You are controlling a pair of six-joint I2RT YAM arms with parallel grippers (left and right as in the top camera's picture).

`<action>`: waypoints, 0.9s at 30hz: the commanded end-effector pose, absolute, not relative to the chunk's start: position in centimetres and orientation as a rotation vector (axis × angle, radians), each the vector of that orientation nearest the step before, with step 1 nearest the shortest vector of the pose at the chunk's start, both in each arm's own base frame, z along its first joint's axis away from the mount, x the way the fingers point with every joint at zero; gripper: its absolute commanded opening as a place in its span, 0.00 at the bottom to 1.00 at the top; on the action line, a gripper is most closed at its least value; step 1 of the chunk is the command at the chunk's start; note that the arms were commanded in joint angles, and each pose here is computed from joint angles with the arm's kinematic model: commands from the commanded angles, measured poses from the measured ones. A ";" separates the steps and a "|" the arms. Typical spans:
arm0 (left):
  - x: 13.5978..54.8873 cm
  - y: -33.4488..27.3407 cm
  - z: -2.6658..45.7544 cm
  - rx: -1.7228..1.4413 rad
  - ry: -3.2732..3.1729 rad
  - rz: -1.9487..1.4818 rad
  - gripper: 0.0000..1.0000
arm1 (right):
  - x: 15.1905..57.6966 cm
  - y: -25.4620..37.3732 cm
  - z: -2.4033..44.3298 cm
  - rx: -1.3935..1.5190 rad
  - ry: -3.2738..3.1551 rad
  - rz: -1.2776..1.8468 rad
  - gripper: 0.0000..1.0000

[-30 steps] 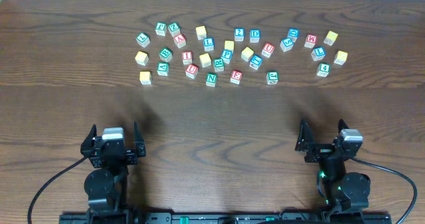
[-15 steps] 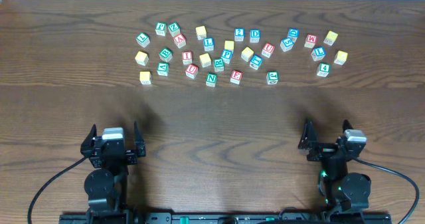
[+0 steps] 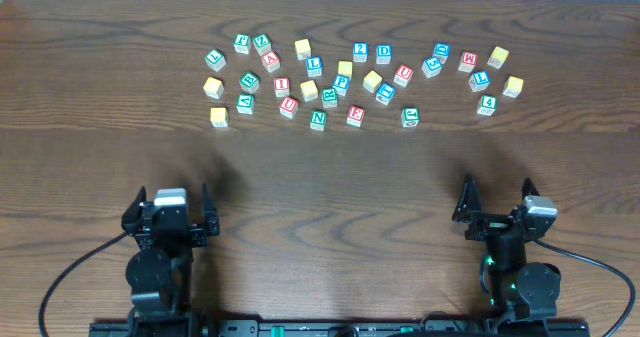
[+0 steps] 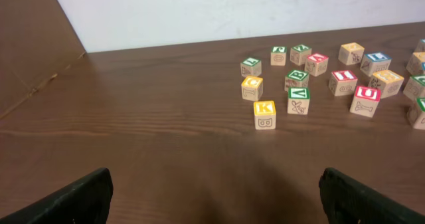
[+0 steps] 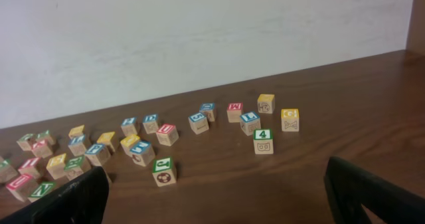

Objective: Spell out AI2
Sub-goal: 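Raise both arms and move the left gripper over the red A block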

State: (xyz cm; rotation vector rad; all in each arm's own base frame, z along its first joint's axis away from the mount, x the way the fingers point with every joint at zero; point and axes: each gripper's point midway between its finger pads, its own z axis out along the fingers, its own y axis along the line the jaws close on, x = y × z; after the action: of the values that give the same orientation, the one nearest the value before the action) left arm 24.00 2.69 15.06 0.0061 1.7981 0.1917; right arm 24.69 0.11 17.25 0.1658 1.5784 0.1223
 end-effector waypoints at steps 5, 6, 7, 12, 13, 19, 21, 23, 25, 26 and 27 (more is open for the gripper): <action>25.0 2.6 20.2 -0.004 1.784 0.167 0.98 | 24.3 0.0 20.1 0.125 1.524 0.087 0.99; 25.2 2.4 20.6 0.004 1.789 0.155 0.98 | 24.2 0.0 20.3 0.125 1.521 0.087 0.99; 25.5 2.1 20.9 0.016 1.799 0.141 0.98 | 24.2 0.0 20.7 0.125 1.517 0.088 0.99; 26.1 1.6 21.8 0.041 1.880 0.105 0.98 | 24.2 0.0 22.3 0.125 1.514 0.088 0.99; 26.2 1.6 22.0 0.040 1.893 0.103 0.98 | 24.3 0.0 22.5 0.125 1.519 0.088 0.99; 27.0 0.7 23.4 0.064 1.960 0.033 0.98 | 25.8 0.3 23.7 0.120 1.624 0.082 0.99; 27.2 0.6 23.6 0.066 1.995 0.026 0.98 | 26.6 0.6 24.1 0.101 1.669 0.082 0.99; 27.4 0.7 23.8 0.065 2.038 0.022 0.98 | 27.6 1.2 24.9 0.055 1.721 0.084 0.99; 27.8 0.5 24.2 0.071 2.084 0.005 0.98 | 28.5 1.5 25.5 0.037 1.770 0.088 0.99; 28.1 0.4 24.4 0.075 2.113 -0.008 0.97 | 29.1 1.7 25.9 0.030 1.807 0.095 0.99; 28.6 0.0 24.8 0.088 2.149 -0.038 0.98 | 29.9 2.1 26.4 0.017 1.859 0.109 0.99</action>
State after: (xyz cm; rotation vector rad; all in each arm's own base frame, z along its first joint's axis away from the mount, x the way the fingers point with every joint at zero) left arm 27.43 0.68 22.71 0.0682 2.1272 0.0213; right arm 28.48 1.20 24.27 0.0762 1.8064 0.0865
